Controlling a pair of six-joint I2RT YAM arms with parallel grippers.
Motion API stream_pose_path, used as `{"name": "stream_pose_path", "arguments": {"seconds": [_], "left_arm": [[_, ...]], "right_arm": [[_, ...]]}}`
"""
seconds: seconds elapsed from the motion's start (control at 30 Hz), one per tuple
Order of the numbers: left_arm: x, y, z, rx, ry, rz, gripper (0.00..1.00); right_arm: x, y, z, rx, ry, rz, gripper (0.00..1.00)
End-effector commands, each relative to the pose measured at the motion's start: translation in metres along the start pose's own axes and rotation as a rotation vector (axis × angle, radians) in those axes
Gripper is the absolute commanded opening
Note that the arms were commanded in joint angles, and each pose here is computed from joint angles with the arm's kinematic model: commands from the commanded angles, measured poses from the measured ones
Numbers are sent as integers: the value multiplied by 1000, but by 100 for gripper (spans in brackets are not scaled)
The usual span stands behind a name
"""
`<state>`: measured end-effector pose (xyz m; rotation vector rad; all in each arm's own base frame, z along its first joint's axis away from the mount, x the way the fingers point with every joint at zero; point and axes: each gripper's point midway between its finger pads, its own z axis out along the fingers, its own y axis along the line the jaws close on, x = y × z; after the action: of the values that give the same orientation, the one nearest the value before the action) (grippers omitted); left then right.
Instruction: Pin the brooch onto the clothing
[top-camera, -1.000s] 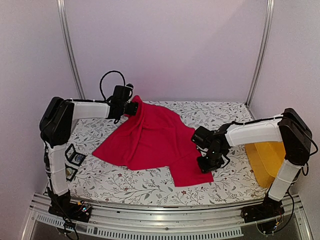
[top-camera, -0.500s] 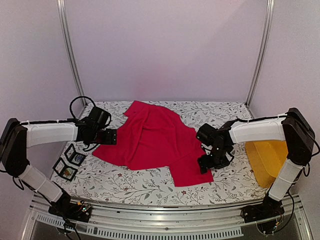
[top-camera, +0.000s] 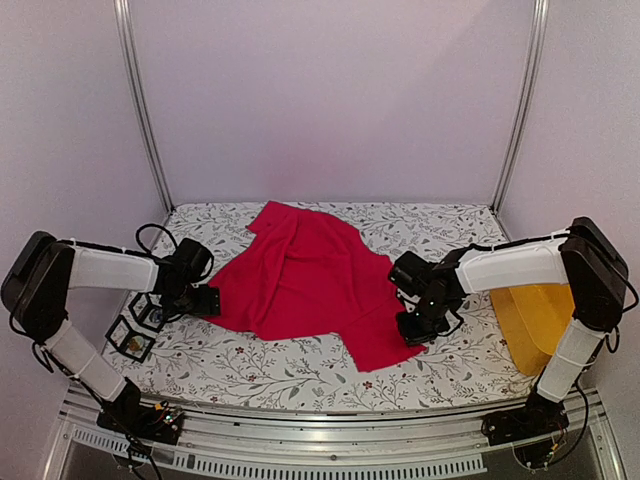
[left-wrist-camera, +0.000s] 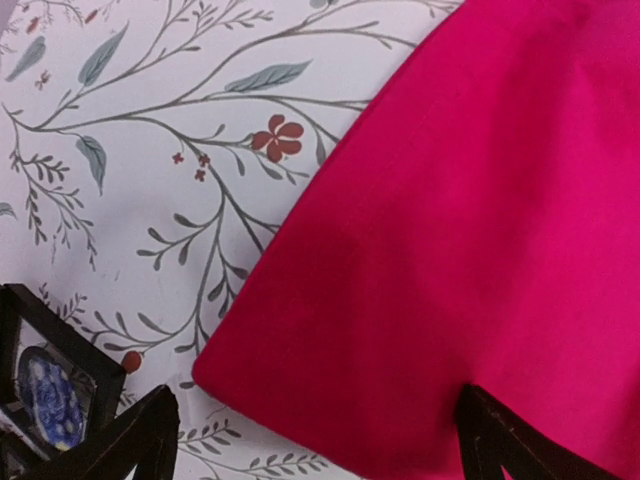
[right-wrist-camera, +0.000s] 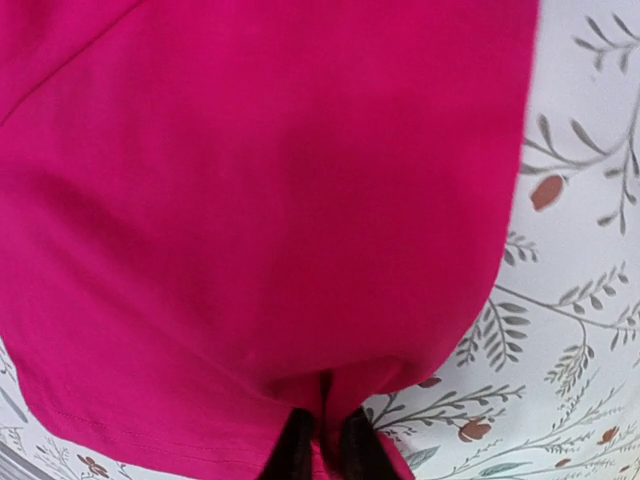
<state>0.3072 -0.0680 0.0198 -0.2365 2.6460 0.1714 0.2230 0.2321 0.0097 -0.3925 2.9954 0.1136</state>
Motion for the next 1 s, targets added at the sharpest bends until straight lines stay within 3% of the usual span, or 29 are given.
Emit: {"name": "stream_pose_path", "arguments": {"seconds": [0.0,0.13,0.17,0.23,0.3,0.33,0.4,0.5,0.67,0.83,0.97], "left_arm": [[5,-6,17,38,40,-32,94],[12,-8,25,65,68,-35,80],[14,-8,26,66,71,-34,71],[16,-9,29,70,78,-26,45],[14,-10,29,73,75,-23,3],[10,-10,27,75,67,-24,0],[-7,-14,11,97,12,-19,0],[-59,-22,-43,127,-167,-11,0],[-158,-54,-202,230,-566,112,0],[-211,-68,-380,311,-943,185,0],[-208,-73,-465,393,-1111,217,0]], "right_arm": [[21,12,26,-75,89,-4,0],[3,17,11,-109,35,2,0],[-1,18,8,-118,25,2,0],[-12,18,-3,-149,-7,8,0],[-27,17,-21,-186,-57,21,0],[-35,14,-30,-199,-84,25,0],[-57,5,-56,-222,-168,45,0],[-96,-11,-129,-255,-376,49,0],[-150,-32,-329,-204,-908,-19,0],[-132,-40,-499,-219,-1349,-114,0],[-86,-48,-593,-240,-1619,-176,0]]}}
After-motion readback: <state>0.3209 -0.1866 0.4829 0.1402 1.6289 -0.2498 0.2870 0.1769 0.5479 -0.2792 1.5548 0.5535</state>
